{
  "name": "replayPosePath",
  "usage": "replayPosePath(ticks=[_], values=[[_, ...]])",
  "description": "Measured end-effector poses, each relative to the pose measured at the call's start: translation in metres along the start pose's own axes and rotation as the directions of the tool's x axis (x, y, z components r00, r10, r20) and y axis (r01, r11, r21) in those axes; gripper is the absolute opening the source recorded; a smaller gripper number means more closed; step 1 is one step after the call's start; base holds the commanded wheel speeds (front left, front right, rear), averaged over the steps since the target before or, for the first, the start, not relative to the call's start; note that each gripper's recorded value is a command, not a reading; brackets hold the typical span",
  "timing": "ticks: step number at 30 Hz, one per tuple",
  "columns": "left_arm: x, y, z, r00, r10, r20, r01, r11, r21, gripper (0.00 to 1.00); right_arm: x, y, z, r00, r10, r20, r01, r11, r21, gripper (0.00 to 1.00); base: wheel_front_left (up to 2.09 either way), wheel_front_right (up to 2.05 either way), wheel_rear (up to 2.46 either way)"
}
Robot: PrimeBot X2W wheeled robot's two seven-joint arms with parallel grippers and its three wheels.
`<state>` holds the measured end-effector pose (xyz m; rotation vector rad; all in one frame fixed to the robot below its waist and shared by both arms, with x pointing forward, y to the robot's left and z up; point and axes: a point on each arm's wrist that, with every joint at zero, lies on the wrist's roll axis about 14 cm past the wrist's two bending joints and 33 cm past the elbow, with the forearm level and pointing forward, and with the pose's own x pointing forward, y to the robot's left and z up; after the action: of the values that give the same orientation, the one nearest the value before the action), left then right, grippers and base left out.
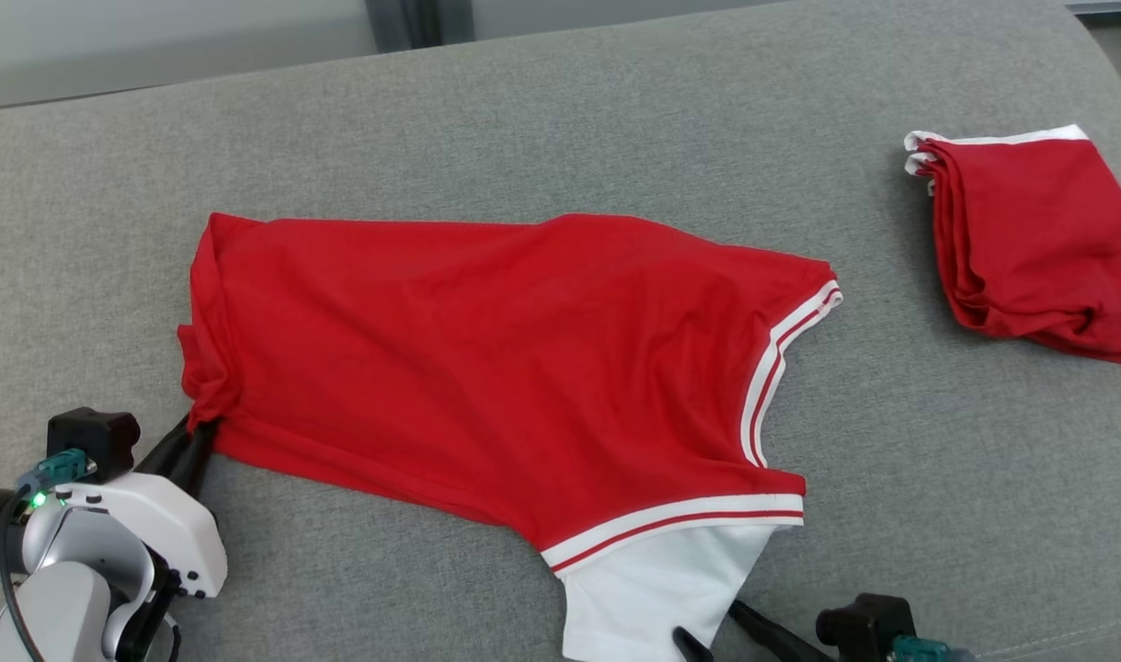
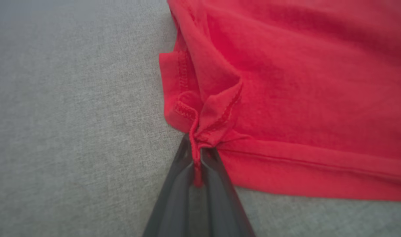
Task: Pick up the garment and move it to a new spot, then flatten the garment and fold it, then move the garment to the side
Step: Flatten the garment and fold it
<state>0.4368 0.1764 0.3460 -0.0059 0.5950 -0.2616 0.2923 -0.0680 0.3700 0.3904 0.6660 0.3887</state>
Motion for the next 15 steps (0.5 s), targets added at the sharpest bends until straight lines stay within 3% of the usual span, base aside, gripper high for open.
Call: replayPosePath(ticks=[2, 3, 4, 5, 11, 15], values=[[-0.001, 0.002, 0.001, 1.000, 0.005, 0.007, -0.005, 1.000, -0.004, 0.00, 0.007, 0.002, -0.002, 1.000, 0.018, -0.016, -0.018, 1.000, -0.001, 1.00, 0.00, 0.00, 0.00], [0.000, 0.002, 0.001, 1.000, 0.006, 0.014, -0.006, 1.000, -0.006, 0.00, 0.010, 0.001, -0.003, 1.000, 0.019, -0.020, -0.019, 1.000, 0.002, 0.47, 0.00, 0.00, 0.00], [0.000, 0.002, 0.002, 1.000, 0.007, 0.019, -0.007, 1.000, -0.009, 0.00, 0.013, 0.001, -0.003, 0.999, 0.023, -0.023, -0.023, 1.000, -0.003, 0.29, 0.00, 0.00, 0.00], [0.000, 0.003, 0.004, 1.000, 0.010, 0.030, -0.010, 1.000, -0.012, 0.00, 0.015, -0.001, -0.005, 0.999, 0.022, -0.033, -0.022, 1.000, -0.005, 0.00, 0.00, 0.00, 0.00], [0.001, 0.003, 0.014, 0.996, 0.018, 0.088, -0.016, 1.000, -0.027, 0.00, 0.021, -0.007, 0.000, 1.000, 0.013, -0.006, -0.013, 1.000, -0.023, 0.00, 0.00, 0.00, 0.00], [-0.002, 0.001, 0.045, 0.978, 0.029, 0.205, -0.023, 0.999, -0.034, 0.00, 0.020, -0.014, 0.033, 0.992, -0.008, 0.129, 0.015, 0.998, -0.055, 0.00, 0.00, 0.00, 0.00]])
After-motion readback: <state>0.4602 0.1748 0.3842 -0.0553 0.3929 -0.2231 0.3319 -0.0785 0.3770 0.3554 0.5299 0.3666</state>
